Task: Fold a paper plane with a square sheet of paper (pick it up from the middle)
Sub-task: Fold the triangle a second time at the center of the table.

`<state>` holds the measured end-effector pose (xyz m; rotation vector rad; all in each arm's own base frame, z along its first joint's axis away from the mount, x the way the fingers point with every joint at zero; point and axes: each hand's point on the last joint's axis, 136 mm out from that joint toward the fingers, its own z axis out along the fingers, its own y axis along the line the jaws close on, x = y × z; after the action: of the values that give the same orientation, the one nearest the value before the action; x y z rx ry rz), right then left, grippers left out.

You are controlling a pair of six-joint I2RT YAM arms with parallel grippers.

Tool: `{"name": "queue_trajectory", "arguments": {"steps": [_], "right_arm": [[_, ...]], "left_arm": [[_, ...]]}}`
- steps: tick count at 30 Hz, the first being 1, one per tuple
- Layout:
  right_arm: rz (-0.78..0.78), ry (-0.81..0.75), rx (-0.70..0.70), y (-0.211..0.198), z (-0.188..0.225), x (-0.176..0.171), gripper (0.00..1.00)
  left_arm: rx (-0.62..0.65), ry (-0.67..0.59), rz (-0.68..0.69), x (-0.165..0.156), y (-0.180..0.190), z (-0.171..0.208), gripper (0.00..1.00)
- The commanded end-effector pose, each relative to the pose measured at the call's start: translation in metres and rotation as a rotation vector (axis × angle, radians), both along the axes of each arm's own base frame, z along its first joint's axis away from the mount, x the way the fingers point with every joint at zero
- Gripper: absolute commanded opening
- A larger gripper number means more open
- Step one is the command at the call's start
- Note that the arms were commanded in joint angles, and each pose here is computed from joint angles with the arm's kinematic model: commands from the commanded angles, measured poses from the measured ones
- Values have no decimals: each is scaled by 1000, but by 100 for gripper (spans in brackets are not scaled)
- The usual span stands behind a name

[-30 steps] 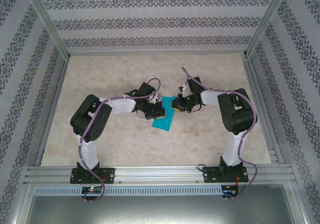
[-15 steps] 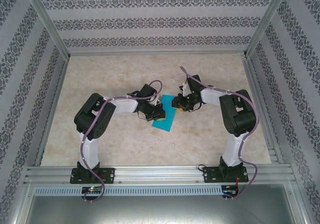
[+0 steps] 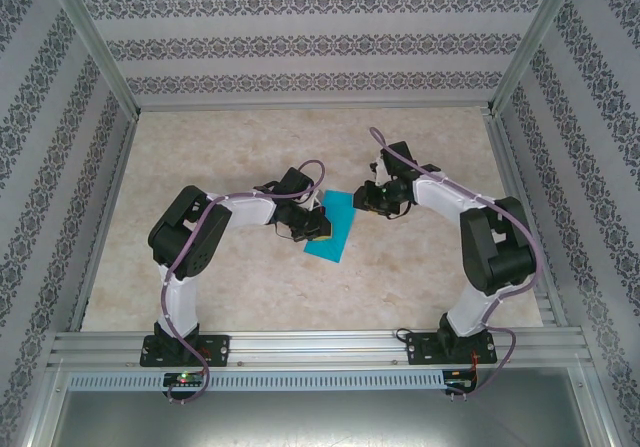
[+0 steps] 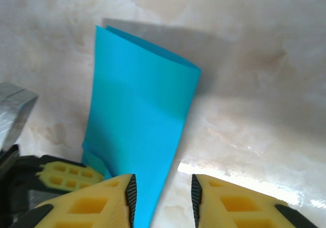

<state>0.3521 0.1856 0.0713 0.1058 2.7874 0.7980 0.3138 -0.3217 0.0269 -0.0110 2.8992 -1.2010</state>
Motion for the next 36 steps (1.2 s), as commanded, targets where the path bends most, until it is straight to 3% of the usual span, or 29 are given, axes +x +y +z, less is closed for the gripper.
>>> {"name": "queue_trajectory", "arguments": {"steps": [1, 8, 36], "right_arm": [[3, -1, 71, 14, 3, 3, 30], [24, 48, 91, 27, -19, 12, 19], [78, 109, 33, 31, -57, 7, 11]], "left_arm": [[-13, -6, -27, 0, -7, 3, 7], [-13, -12, -24, 1, -7, 5, 7], [-15, -5, -39, 10, -18, 5, 7]]}}
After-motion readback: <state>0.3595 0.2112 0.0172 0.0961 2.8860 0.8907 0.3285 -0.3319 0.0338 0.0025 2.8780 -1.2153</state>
